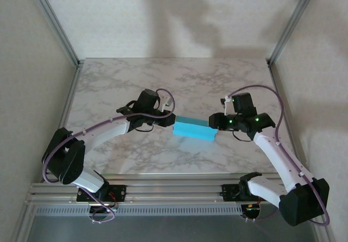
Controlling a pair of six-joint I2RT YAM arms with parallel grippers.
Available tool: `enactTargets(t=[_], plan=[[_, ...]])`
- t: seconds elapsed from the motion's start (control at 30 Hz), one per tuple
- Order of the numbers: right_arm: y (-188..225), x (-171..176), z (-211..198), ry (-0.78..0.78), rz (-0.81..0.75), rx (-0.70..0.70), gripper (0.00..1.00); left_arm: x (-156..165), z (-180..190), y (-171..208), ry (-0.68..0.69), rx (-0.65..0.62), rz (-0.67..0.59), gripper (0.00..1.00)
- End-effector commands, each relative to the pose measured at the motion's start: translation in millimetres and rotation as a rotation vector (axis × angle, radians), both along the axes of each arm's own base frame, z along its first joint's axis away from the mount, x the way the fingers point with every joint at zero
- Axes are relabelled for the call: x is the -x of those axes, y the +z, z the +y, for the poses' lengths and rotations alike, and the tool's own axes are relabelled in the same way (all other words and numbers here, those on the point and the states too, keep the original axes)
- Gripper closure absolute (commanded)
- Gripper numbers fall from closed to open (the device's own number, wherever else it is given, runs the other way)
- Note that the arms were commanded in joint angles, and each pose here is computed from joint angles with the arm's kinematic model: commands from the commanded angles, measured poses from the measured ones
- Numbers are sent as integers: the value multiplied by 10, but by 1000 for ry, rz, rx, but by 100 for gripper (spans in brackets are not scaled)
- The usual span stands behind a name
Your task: Fold the paper box
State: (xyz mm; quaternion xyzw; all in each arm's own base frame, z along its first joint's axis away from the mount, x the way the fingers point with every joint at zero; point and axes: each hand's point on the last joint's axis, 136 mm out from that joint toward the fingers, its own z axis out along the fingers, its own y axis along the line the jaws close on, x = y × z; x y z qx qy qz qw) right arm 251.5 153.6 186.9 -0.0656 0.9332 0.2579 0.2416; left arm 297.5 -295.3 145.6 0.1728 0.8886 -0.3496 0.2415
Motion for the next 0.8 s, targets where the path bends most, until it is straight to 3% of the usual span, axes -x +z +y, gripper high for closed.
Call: enactTargets(t=[0.0,0.2,0.33,0.77], plan=[[108,20,66,137,-15,62,38,233,118,-376,-18,-127,115,85],[49,53,178,331,-42,227,1,202,110,-367,-18,-132,109,83],[-62,59,274,435,-29,313,1,190,105,-375,-20,-136,108,83],[-536,-92,476,552,26,445,1,232,140,-499,-24,-161,126,84]])
